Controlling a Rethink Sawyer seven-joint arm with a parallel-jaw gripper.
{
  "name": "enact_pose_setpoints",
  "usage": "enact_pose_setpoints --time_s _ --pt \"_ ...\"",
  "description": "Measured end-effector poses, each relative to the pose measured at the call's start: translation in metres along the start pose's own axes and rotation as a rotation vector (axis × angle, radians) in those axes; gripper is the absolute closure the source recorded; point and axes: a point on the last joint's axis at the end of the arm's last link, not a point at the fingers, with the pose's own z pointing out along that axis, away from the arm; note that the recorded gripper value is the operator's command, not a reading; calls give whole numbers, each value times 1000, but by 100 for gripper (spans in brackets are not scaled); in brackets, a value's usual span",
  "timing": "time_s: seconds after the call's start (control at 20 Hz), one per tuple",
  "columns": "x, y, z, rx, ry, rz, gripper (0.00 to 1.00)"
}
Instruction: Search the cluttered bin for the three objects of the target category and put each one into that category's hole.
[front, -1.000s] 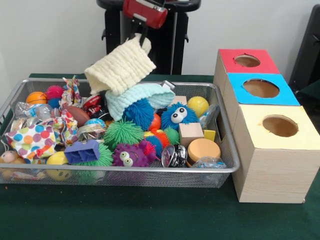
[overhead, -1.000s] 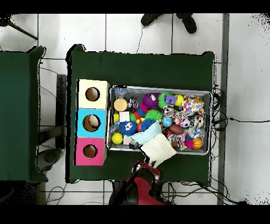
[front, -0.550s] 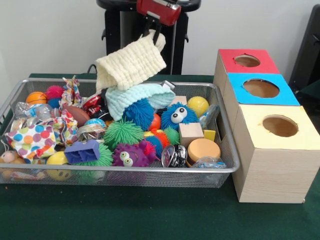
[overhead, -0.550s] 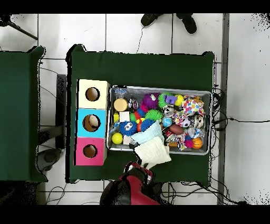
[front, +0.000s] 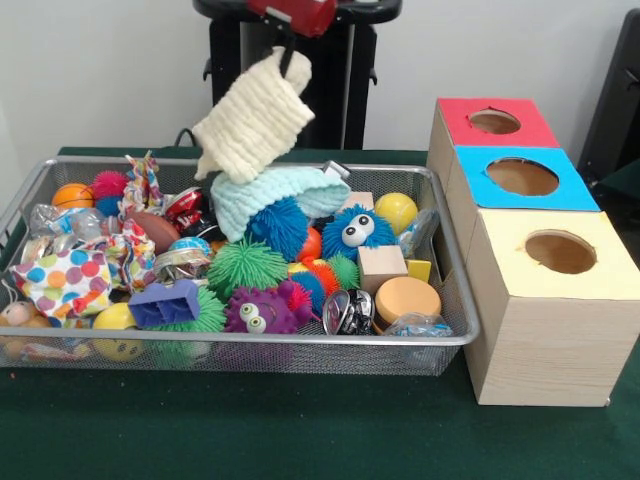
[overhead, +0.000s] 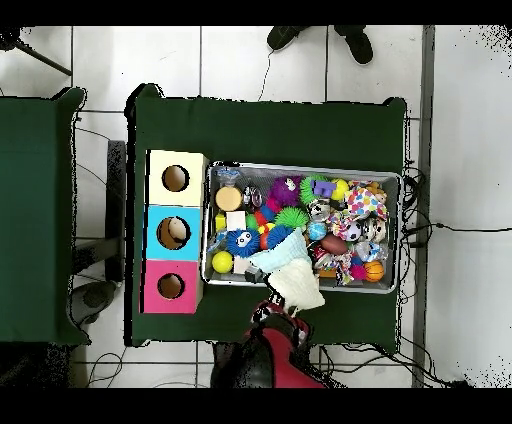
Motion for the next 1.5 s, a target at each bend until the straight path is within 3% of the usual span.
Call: enact_pose_setpoints --time_s 0.3,0.55,0.85,1.5 --pt "-31 -37 -3 -22 7 96 100" --pt "-38 -49 -13 -38 49 131 100" --pt "-37 -44 -31 -57 93 110 100" --pt "-49 -39 -40 -67 82 84 100"
